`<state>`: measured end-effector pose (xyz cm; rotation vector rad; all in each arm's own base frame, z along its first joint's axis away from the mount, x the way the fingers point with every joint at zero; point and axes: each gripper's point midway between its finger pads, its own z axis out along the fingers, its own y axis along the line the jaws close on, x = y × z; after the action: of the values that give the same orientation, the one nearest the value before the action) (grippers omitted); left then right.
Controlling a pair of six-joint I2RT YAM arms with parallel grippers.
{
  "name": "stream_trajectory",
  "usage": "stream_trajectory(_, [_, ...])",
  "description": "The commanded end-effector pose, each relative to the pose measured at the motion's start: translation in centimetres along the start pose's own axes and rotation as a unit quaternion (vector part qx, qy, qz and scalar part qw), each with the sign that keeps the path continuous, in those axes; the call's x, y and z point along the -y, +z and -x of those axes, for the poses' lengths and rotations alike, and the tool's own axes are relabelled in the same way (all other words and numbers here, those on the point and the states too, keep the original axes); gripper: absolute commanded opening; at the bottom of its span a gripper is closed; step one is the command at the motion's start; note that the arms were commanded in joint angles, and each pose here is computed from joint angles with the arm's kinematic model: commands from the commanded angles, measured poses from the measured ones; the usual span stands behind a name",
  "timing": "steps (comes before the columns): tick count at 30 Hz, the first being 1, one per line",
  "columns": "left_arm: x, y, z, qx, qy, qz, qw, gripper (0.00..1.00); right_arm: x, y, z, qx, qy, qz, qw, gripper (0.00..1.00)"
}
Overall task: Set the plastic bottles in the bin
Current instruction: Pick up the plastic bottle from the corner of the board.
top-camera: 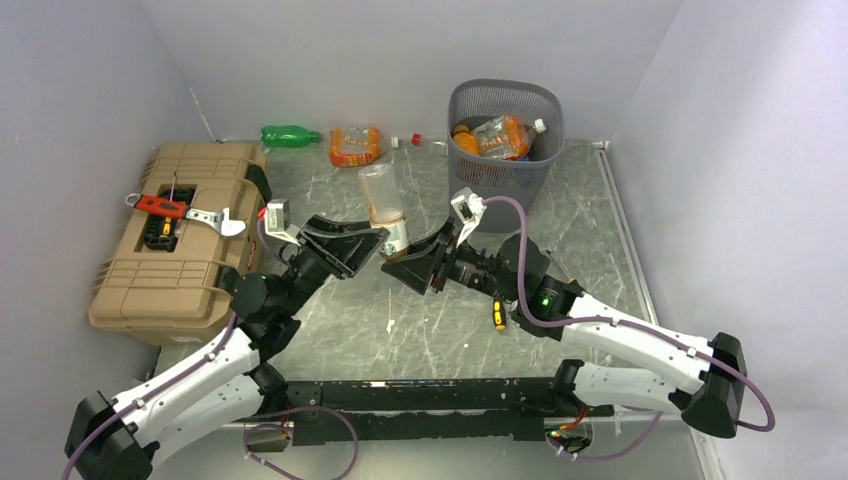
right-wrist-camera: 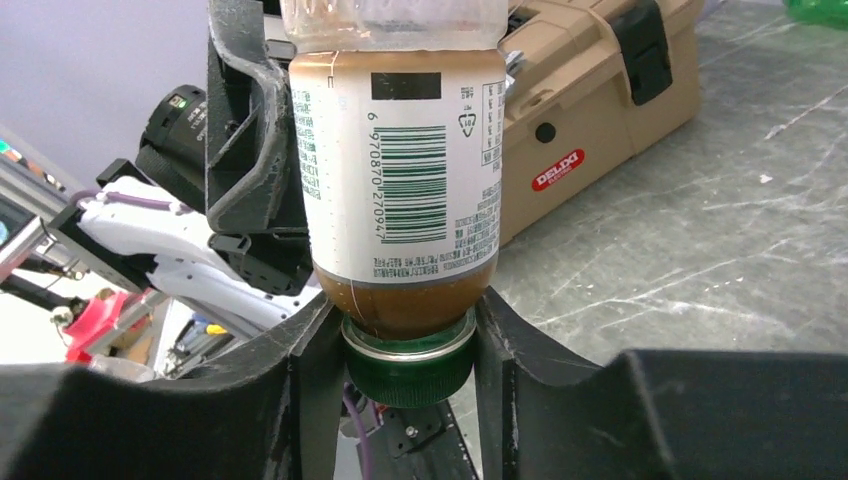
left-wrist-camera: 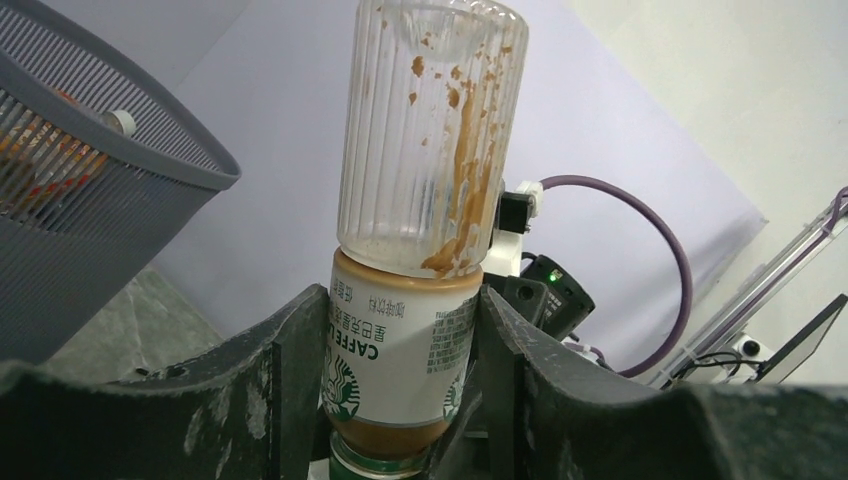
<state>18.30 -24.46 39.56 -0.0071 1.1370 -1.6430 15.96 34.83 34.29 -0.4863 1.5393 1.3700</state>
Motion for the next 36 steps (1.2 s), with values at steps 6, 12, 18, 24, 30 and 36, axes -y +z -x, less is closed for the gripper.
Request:
stream_trajectory(6, [3.0,-0.8,1.7,-0.011,0.097,-0.005,0.995,0.99,-0.6,-2.0,2.0,0.005,-0.049,-0.016,0.999,0.00])
stream_trajectory(12, [3.2,-2.5,4.4,-0.025,0.252,0.055,0.966,0.99,1.2,-6.1,2.0,-0.031,-0.093,-0.085,0.992,0.00])
stream_trajectory(18, [5.2,-1.7,4.3,-0.091,0.368,0.012,0.925,1.00,1.8,-8.4,2.9,-0.040,-0.119,-0.125,0.984,0.00])
stream_trajectory(24, [4.7,-2.0,1.3,-0.260,0.549,-0.090,0.789,0.99,1.2,-8.1,1.6,-0.156,-0.142,-0.119,0.970,0.00])
stream_trajectory(30, [2.4,-3.2,2.2,-0.304,0.723,-0.146,0.603,0.99,0.4,-8.6,0.6,-0.230,-0.120,-0.119,0.958,0.00])
stream_trajectory(36, [0.3,-2.1,3.3,-0.325,0.792,-0.149,0.494,1.00,1.1,-7.5,-0.7,-0.307,-0.103,-0.148,0.935,0.00])
